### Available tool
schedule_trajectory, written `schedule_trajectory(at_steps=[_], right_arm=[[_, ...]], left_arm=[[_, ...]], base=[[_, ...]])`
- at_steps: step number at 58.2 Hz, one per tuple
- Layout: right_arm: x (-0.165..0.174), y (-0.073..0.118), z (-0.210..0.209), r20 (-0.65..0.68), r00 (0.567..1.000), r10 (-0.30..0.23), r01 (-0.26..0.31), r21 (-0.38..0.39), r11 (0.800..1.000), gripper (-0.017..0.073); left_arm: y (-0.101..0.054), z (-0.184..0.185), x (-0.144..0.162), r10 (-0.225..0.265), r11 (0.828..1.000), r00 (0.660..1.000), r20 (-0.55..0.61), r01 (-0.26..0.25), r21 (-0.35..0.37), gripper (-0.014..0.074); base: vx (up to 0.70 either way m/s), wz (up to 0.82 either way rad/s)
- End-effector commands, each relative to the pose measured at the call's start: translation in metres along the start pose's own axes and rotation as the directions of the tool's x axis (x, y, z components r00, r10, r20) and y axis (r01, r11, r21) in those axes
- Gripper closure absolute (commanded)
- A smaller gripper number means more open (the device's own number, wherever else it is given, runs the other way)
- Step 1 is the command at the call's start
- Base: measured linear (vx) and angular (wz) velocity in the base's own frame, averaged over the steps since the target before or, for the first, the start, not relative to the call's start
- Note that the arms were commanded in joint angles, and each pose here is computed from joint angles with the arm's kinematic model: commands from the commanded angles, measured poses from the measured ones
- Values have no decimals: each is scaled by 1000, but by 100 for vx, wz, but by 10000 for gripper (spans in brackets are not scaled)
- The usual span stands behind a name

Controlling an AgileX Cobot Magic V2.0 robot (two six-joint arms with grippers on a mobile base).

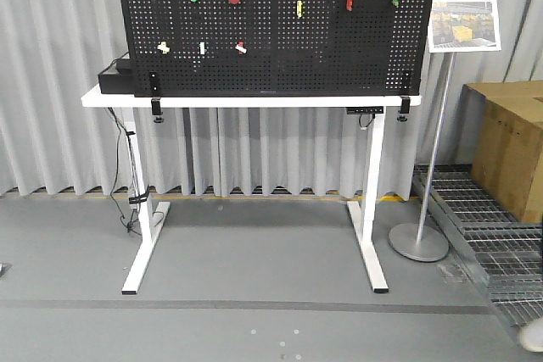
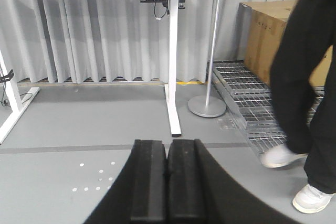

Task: Rotate knob clockwise with right arm
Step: 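Drive the base forward up to the black pegboard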

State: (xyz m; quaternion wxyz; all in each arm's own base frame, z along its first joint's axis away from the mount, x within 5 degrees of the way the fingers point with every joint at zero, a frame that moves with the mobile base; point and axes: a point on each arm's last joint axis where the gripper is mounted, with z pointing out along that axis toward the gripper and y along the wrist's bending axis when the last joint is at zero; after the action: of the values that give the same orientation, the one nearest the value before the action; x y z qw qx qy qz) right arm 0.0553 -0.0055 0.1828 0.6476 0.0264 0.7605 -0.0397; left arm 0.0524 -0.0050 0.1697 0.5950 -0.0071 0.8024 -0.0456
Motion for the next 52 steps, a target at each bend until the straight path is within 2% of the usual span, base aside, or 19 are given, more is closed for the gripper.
schedule_trajectory(at_steps=[1, 52], right_arm=[[-6, 0, -1, 88, 996, -6, 6, 6, 1000, 565], [-6, 0, -1, 88, 996, -6, 6, 6, 1000, 565]], left_arm=[[0, 0, -4, -14, 1000, 997, 73, 14, -1, 600], [0, 0, -4, -14, 1000, 997, 73, 14, -1, 600]], base=[[0, 0], [2, 2]])
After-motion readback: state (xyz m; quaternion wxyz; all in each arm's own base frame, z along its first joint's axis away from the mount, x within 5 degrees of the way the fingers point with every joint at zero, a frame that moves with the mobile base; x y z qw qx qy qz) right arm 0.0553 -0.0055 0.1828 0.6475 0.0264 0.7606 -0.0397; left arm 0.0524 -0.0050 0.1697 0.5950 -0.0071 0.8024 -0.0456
